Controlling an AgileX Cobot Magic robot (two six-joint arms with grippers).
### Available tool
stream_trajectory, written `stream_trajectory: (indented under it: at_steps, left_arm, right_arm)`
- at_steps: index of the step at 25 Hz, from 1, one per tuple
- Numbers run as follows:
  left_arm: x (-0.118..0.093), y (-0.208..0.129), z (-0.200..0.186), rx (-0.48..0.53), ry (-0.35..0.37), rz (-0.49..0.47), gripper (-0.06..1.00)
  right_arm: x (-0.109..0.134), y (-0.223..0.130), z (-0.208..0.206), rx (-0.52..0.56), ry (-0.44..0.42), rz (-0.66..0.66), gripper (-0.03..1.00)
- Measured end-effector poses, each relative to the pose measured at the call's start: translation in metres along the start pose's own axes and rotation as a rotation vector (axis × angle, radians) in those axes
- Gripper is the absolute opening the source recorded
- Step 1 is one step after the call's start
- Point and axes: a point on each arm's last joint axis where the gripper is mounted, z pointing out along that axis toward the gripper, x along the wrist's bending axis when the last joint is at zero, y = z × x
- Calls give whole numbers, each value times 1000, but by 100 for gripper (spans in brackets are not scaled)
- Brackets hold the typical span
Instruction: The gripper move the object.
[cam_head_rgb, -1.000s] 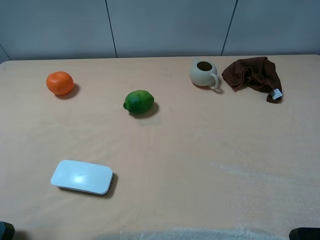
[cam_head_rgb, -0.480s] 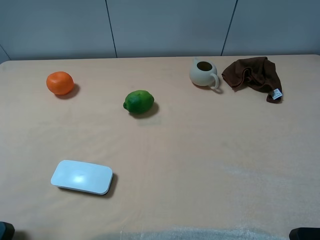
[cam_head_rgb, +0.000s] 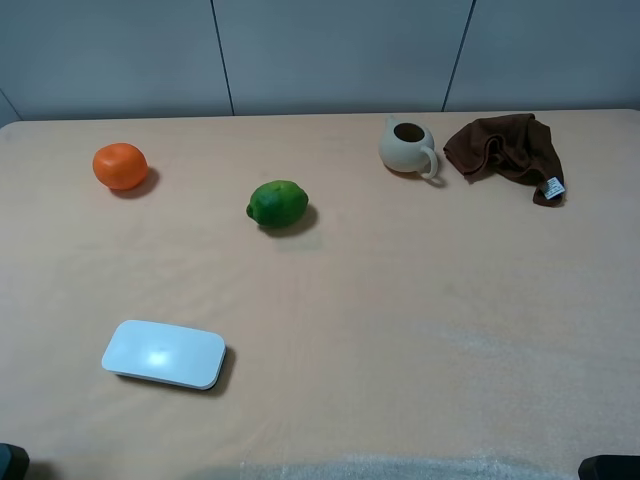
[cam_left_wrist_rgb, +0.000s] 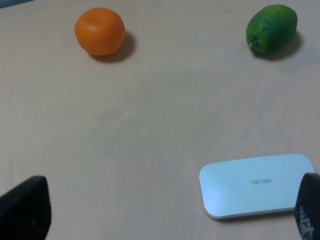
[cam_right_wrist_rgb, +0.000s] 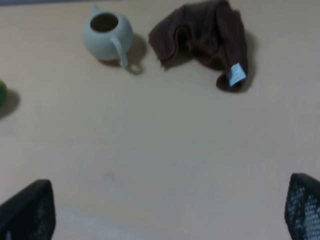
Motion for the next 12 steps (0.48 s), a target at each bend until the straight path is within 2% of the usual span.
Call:
stream_trajectory:
  at_steps: [12]
  left_arm:
    - [0,0,0,0,0,0,99]
  right_arm:
    - [-6,-42,-2,-138,-51,-39,69]
